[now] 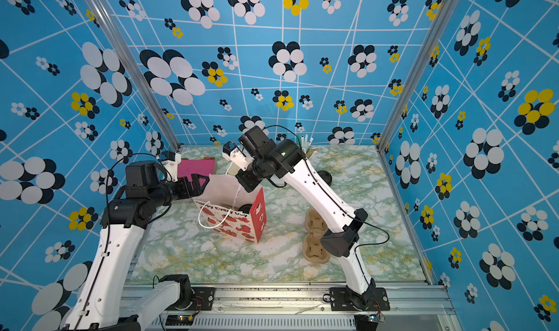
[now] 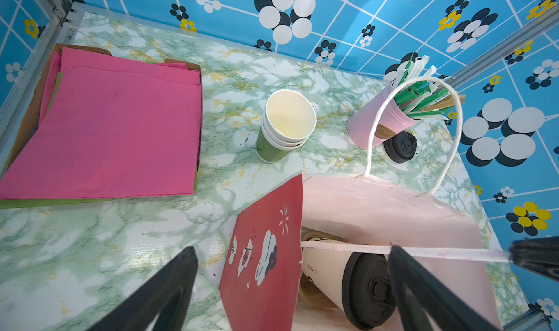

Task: Pack a coffee takeout order
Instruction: Place the straw in the takeout bag.

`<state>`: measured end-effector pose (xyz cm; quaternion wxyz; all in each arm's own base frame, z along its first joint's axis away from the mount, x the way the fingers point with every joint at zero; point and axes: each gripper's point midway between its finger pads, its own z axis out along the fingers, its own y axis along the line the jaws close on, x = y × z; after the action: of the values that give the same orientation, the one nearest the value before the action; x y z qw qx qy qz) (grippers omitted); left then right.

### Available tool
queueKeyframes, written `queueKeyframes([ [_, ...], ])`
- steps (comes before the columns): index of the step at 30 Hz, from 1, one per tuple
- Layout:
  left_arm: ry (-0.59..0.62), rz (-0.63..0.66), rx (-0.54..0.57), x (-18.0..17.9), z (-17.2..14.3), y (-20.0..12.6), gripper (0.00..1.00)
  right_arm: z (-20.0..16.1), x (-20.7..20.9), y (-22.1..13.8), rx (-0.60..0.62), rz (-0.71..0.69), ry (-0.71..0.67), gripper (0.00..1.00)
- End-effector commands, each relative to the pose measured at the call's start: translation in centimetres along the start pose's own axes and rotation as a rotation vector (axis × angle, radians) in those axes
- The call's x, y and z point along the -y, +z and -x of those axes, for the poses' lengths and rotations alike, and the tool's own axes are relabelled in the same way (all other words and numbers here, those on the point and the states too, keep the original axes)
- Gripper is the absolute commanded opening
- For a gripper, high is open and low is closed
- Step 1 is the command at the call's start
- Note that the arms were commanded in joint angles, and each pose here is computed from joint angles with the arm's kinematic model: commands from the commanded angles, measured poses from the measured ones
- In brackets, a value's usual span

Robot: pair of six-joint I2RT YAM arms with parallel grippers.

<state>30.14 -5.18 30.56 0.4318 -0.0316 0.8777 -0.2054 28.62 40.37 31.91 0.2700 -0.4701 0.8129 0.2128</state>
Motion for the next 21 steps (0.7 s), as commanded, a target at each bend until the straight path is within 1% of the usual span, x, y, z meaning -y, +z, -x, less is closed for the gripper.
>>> queueKeyframes([
  [1,-0.012,0.012,0.026,-0.4,0.3,-0.1,0.99,-0.7,0.1,1.6,-0.042,-0.005,-0.01,0.0],
  [7,-0.027,0.011,0.029,-0.6,0.4,0.1,0.99,-1.1,0.3,3.9,-0.074,-0.006,-0.006,0.0],
  [9,-0.031,0.011,0.028,-0.6,0.4,0.1,0.99,-1.0,0.4,3.9,-0.068,-0.01,-0.003,0.0],
  [10,-0.031,0.009,0.03,-0.6,0.5,0.1,0.99,-1.5,0.6,5.4,-0.096,-0.009,0.003,0.0],
  [11,-0.035,0.008,0.027,-0.6,0.4,0.2,0.99,-1.7,0.7,5.8,-0.103,-0.009,0.004,0.0],
  [21,-0.046,0.01,0.024,-0.8,0.2,0.4,0.99,-2.3,1.0,9.0,-0.148,-0.03,0.001,0.0],
])
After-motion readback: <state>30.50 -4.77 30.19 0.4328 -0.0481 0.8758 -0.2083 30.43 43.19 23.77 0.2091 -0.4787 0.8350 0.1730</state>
